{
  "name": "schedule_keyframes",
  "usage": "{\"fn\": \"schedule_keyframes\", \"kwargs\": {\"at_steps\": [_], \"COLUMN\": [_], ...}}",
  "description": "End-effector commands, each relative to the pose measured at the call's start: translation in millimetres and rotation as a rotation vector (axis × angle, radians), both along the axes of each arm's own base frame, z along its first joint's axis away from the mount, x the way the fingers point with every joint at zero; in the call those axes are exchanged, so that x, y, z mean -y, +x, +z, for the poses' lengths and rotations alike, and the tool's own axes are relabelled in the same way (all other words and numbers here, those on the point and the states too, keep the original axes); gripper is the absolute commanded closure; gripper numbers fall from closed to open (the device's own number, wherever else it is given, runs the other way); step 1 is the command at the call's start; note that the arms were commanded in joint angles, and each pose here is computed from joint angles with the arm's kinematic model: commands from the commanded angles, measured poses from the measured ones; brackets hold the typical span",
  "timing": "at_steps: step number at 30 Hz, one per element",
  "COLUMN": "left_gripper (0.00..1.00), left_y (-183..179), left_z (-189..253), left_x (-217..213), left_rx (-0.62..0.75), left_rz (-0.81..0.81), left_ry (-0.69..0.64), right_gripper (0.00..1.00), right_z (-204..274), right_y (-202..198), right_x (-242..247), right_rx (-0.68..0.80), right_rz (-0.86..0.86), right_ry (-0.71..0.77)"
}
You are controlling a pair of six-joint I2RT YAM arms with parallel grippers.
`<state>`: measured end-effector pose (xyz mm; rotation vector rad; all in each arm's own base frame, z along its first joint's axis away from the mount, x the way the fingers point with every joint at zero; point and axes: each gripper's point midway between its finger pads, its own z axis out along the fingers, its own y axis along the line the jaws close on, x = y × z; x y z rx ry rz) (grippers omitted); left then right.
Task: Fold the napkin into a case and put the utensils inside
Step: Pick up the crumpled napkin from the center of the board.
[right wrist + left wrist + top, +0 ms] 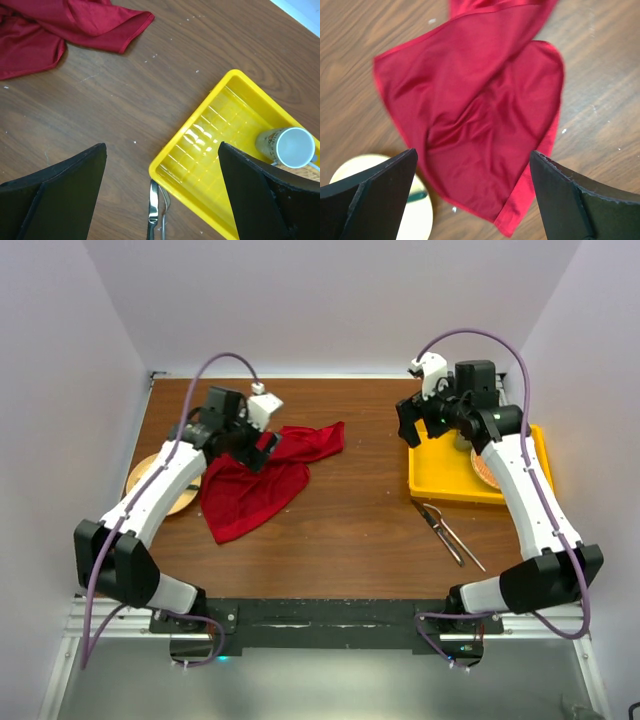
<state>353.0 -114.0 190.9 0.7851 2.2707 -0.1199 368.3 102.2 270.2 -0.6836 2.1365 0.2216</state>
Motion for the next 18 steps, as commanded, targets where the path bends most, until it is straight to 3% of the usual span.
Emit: {"fn": "schedule_keyframes", "kwargs": {"at_steps": [1,8,18], "left_gripper": [0.0,0.0,0.02], "left_y": [9,-3,1], "left_z": [-8,-68,-133], "left_x": [40,110,135], "left_rx": [0.036,-0.083,-0.23], "left_rz": [-0.129,-0.248,-0.239], "left_ry": [0.049,0.106,0.143], "right_gripper": [0.02,0.02,0.02], "right_z": [28,32,32], "right_y": [-4,-11,-18], "right_x": [6,17,31], "right_rx": [0.099,0.124,0.142], "right_rz": [-0.026,-0.071,-0.119], "right_ry": [0.01,-0.021,-0.045]}}
